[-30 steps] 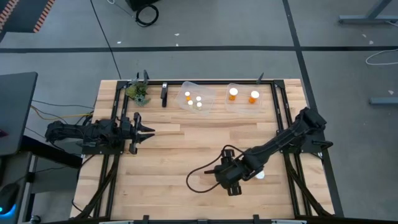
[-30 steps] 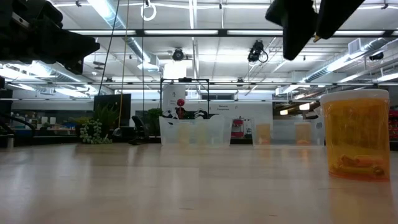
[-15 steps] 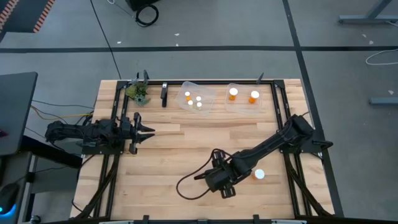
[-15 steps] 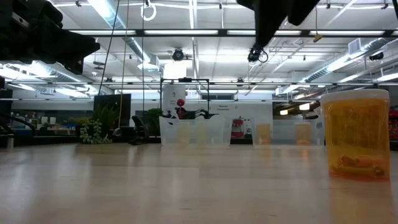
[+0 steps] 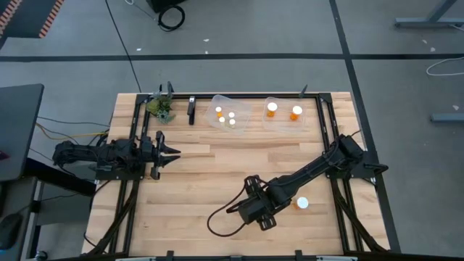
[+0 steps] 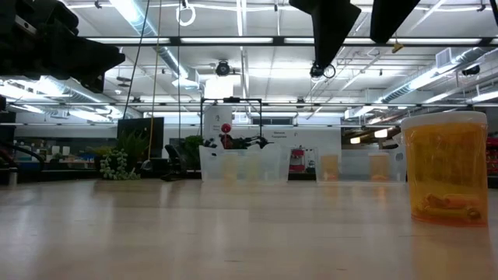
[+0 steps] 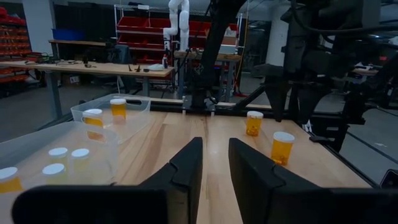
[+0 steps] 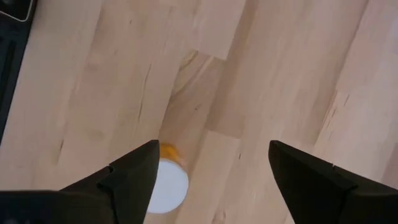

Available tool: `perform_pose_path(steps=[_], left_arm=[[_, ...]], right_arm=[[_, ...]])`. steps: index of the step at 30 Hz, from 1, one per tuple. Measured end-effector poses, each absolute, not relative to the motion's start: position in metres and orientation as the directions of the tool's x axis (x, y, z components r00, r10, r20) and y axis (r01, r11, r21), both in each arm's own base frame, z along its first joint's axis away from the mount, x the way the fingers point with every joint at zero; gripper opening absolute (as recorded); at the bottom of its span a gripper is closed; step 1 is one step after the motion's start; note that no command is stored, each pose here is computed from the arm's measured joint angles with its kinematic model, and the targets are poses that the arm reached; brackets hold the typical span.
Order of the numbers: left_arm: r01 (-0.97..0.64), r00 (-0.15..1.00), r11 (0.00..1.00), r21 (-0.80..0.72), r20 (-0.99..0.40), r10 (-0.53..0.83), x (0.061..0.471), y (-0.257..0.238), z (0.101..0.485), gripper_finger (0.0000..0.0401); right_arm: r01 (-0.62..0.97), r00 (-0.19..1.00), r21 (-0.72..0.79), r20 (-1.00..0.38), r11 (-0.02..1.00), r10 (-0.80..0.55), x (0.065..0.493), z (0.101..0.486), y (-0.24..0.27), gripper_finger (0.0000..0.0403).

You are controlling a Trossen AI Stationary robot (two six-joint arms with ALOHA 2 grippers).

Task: Pick and place medicine bottles into bin by pill shape (circle, oval)
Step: Put the big orange pill bottle into the right transparent bin

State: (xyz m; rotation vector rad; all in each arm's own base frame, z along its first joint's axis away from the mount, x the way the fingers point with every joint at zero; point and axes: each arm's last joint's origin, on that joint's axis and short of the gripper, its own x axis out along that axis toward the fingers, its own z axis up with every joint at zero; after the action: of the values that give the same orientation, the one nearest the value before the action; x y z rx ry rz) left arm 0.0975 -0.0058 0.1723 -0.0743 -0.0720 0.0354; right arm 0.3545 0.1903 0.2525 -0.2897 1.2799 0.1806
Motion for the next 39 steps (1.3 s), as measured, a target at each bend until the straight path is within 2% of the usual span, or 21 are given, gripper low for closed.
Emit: perform_pose_path(steps=[10,23,39], left_arm=[[-0.033,0.997,0.997,-0.075,0.071,0.038,0.097,-0.006,0.172,0.0093],[-0.033,0.997,0.997,-0.075,0.071,0.038,0.097,-0.006,0.172,0.0088],[-0.033,0.997,0.997,-0.075,0.070,0.038,0.097,-0.006,0.172,0.0094]], right_arm=[[-0.329,0.272,-0.124,-0.962,0.936,-0.032,0.354,0.252,0.190,0.0319],[-0.339,0.193,-0.112,-0.980,0.934,-0.047,0.344,0.216,0.186,0.0319],[-0.428,0.171,-0.066,-0.985,0.901,0.009,0.333,0.216,0.206,0.0315]])
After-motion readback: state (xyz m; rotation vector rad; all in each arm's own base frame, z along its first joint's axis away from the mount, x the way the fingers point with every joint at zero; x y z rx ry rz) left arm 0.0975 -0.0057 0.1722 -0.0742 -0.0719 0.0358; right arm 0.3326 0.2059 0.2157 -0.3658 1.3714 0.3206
